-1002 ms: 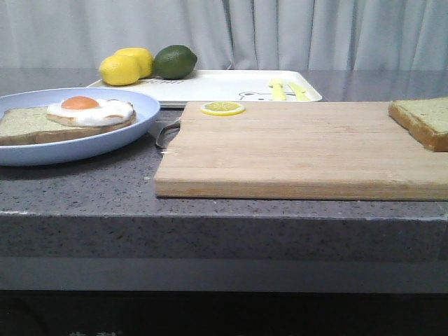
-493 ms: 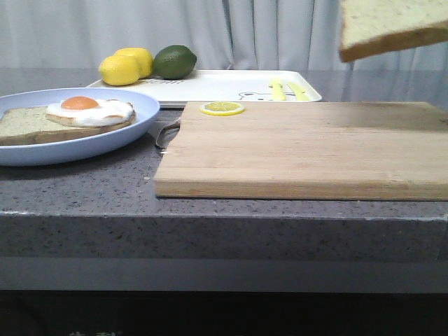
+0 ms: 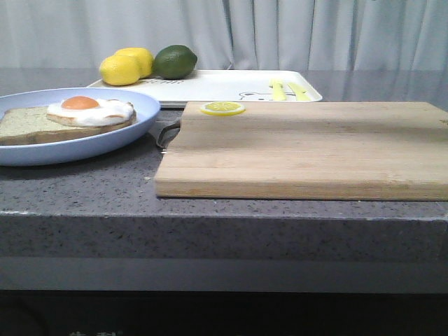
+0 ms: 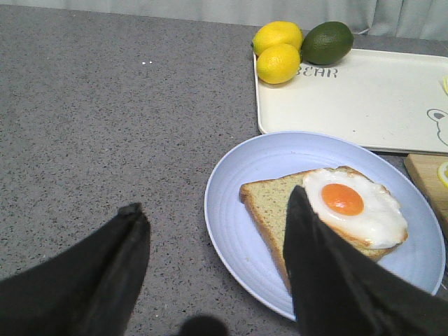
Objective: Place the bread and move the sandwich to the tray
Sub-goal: 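Lift the bread slice with the right gripper toward the blue plate, then lower the bread onto the fried egg and open the right gripper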
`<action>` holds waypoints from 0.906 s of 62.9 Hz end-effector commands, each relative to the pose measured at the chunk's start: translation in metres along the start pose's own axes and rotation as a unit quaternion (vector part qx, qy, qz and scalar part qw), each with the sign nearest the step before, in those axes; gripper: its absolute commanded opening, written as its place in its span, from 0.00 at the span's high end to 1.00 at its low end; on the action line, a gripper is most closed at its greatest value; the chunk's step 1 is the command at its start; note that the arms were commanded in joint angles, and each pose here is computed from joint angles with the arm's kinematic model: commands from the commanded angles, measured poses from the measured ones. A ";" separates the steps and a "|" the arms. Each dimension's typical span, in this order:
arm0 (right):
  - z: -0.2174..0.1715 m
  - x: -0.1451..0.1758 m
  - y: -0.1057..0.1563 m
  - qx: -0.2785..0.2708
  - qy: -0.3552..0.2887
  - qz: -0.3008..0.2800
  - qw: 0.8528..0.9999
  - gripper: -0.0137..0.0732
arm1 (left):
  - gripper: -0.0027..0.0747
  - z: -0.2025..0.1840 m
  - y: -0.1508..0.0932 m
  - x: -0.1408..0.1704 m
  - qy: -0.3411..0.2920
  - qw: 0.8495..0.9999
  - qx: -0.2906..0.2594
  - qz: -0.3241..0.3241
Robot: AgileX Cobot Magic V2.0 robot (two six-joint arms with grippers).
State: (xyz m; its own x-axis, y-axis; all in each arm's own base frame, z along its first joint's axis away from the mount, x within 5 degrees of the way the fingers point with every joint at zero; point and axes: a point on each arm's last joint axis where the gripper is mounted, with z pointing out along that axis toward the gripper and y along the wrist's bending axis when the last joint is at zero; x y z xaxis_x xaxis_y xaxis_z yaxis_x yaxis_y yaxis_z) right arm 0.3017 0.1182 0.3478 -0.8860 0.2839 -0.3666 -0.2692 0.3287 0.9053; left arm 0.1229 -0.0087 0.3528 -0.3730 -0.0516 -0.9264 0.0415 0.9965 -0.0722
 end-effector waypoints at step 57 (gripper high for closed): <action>0.157 0.007 -0.008 -0.001 -0.009 0.072 0.997 0.91 | 0.42 -0.004 -0.002 -0.016 -0.052 0.999 0.009 -0.008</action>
State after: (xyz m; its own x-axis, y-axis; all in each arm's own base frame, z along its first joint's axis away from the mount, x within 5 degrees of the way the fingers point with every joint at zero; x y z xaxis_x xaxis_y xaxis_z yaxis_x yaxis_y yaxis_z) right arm 0.3589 0.2597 0.2701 -0.9221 0.3156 -0.2238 -0.0986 0.3678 0.9247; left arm 0.1230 -0.0087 0.3530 -0.3711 -0.0517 -0.9271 0.0416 0.9965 -0.0722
